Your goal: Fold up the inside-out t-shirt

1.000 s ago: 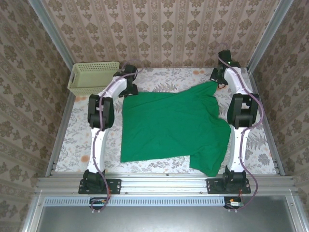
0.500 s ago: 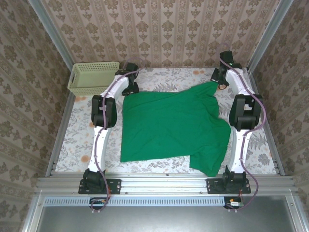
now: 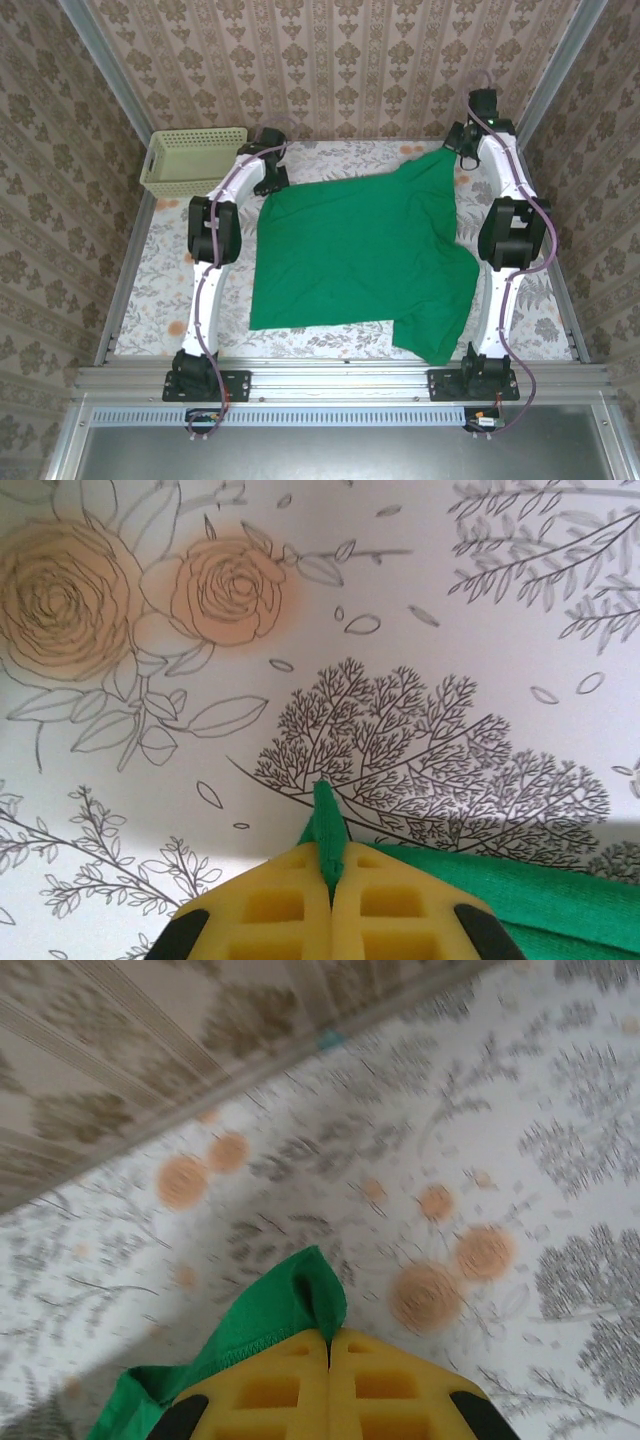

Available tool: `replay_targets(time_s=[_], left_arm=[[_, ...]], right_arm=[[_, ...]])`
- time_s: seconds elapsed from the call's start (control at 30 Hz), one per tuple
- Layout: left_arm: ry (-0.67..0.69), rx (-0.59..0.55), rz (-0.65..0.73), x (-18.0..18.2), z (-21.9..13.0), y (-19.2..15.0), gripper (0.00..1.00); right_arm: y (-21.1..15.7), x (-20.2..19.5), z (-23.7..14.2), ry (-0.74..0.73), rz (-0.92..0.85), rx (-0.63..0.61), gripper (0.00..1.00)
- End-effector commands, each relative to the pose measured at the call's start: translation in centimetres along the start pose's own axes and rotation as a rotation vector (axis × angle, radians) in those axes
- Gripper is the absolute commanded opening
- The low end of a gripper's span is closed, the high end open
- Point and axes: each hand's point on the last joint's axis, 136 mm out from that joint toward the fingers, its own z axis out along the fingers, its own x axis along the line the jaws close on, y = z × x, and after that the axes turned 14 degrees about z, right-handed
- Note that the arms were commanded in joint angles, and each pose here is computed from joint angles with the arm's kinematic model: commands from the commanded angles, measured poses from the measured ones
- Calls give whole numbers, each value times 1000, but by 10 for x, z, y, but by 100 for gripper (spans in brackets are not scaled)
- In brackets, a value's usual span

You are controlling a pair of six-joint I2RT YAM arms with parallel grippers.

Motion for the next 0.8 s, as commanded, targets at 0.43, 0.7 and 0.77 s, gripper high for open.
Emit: replay_targets(time_s=[0.43, 0.7, 0.77], left_arm=[[13, -271, -34, 43, -91, 32, 0], [-45, -288, 9, 33, -101, 9, 0], [-60, -289, 26, 28, -101, 0, 0]], right_arm=[[7, 59, -17, 90, -143, -21, 0], [-29, 48, -41, 103, -152, 4, 0], [-37, 39, -45, 95, -146, 6, 0]])
